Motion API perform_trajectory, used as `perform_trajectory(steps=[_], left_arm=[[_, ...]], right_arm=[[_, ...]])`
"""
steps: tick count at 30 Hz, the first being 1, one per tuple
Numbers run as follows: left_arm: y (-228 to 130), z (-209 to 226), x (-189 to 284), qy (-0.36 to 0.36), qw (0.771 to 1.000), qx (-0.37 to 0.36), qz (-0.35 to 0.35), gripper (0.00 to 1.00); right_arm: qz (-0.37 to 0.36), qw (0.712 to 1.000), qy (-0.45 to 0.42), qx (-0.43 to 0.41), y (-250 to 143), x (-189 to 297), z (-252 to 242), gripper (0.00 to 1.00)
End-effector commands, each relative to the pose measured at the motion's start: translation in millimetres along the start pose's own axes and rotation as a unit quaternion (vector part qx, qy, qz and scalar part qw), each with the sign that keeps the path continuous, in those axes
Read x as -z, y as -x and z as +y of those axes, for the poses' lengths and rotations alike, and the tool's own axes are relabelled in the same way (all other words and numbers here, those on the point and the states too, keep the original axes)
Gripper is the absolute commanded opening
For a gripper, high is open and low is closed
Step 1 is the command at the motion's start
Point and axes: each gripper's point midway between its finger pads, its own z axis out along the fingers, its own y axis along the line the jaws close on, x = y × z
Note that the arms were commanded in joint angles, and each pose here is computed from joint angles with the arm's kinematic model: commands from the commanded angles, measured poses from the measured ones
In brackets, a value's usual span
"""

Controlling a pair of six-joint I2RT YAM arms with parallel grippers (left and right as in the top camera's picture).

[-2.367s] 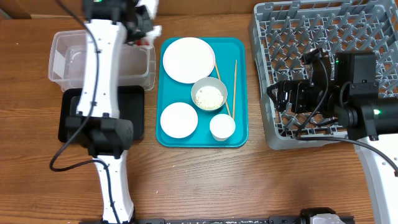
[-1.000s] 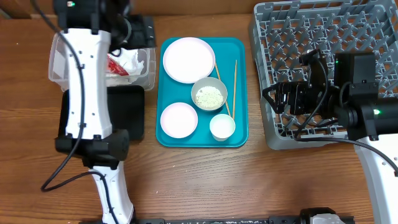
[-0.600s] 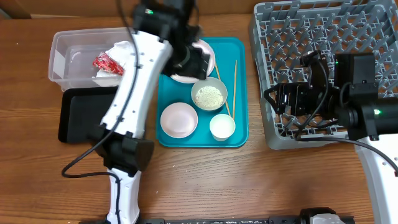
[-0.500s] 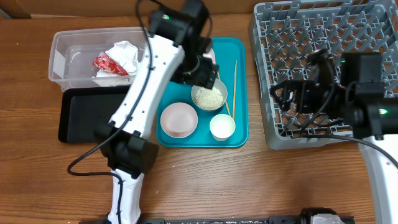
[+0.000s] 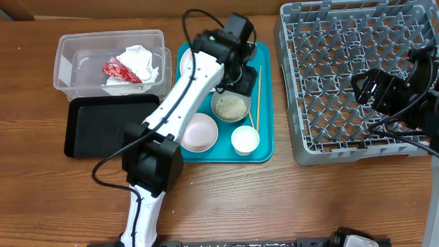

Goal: Sort waste into correct bins and load items into the dishwasher
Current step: 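Reach left gripper to grey rice bowl and grasp its rim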

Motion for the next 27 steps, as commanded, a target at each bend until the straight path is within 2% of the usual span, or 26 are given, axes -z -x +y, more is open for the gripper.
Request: perform_trajectory(steps=[1,7,13,27], left_arm=[[-11.5,-15.3,-31.6,0.020,0.999,-0.007,0.024,0.58],[-24.4,-18.9,-64.1,0.074,0.996,0.007,0.043,0.49],[-23.5,-11.2,-66.2,0.106,0.991,0.069,0.031,0.37],[-39.1,-6.5,-102.8,0.121,0.986,0.092,0.063,0.29]], right_arm=[[-0.010,1.000,0.007,0.000,3.5,8.6,6.1,0.97],[-0.003,1.000,0.006,-0.003,0.3,8.3,5.3,0.97],[-0.002,1.000,0.006,-0.003,0.1,8.0,5.2,0.97],[0.006,1.000,0.005,-0.005,-1.9,3.5,2.8,0.97]])
